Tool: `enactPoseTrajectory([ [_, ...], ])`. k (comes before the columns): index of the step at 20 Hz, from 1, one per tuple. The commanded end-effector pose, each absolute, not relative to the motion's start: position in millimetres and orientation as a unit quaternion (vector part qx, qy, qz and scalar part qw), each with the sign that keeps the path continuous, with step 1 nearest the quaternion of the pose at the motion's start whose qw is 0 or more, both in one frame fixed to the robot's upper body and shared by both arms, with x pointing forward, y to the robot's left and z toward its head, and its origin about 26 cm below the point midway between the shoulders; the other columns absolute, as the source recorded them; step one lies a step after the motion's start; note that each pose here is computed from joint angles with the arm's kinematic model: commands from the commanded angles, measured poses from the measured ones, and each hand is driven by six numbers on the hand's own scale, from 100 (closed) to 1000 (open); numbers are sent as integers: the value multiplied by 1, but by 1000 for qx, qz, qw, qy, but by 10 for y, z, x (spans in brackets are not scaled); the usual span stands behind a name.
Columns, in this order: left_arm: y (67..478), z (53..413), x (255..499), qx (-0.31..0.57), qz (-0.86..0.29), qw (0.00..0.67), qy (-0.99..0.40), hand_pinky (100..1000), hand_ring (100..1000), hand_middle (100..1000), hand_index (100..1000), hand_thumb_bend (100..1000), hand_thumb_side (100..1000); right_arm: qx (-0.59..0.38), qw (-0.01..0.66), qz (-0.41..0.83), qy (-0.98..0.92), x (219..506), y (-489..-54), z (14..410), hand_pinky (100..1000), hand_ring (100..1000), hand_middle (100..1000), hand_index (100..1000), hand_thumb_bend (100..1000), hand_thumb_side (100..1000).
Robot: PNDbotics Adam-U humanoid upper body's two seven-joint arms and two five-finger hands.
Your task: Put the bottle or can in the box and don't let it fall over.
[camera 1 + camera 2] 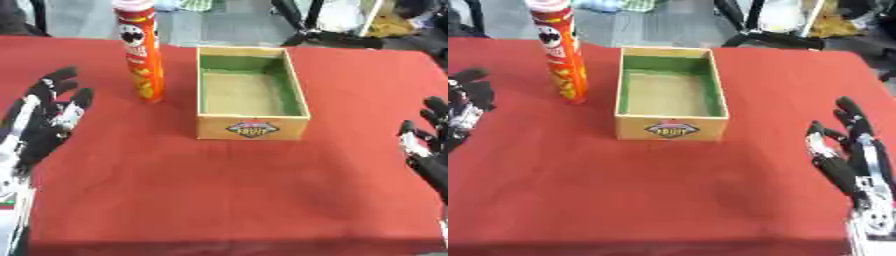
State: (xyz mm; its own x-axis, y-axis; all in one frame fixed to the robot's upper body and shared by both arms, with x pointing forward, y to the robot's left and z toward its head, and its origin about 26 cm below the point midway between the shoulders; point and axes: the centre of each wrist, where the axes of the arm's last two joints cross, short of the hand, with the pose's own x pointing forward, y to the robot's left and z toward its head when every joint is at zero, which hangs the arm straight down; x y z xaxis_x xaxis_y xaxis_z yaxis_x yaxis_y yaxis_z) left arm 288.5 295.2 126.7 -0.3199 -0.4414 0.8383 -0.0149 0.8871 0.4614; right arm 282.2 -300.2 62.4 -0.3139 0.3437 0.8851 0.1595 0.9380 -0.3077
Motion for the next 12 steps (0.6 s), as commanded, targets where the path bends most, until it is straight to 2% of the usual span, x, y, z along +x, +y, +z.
enactPoseTrajectory([
  [1,2973,1305,2885,156,-186,564,-789,755,928,909,919,456,683,-161,558,85,-810,2826,-3033,674,833,1000,975,1000,100,358],
  [3,2983,1299,2889,168,-183,569,-784,758,932,912,920,457,684,-161,558,85,-810,2827,-3034,673,833,1000,975,1000,100,358],
  [7,3033,1321,2919,210,-174,575,-772,777,966,954,939,526,706,-161,559,84,-809,2826,-3034,667,833,1000,975,1000,100,362],
  [12,3063,1337,3108,254,-160,575,-761,783,985,967,955,565,704,-159,560,85,-809,2825,-3031,661,833,1000,975,1000,100,363],
])
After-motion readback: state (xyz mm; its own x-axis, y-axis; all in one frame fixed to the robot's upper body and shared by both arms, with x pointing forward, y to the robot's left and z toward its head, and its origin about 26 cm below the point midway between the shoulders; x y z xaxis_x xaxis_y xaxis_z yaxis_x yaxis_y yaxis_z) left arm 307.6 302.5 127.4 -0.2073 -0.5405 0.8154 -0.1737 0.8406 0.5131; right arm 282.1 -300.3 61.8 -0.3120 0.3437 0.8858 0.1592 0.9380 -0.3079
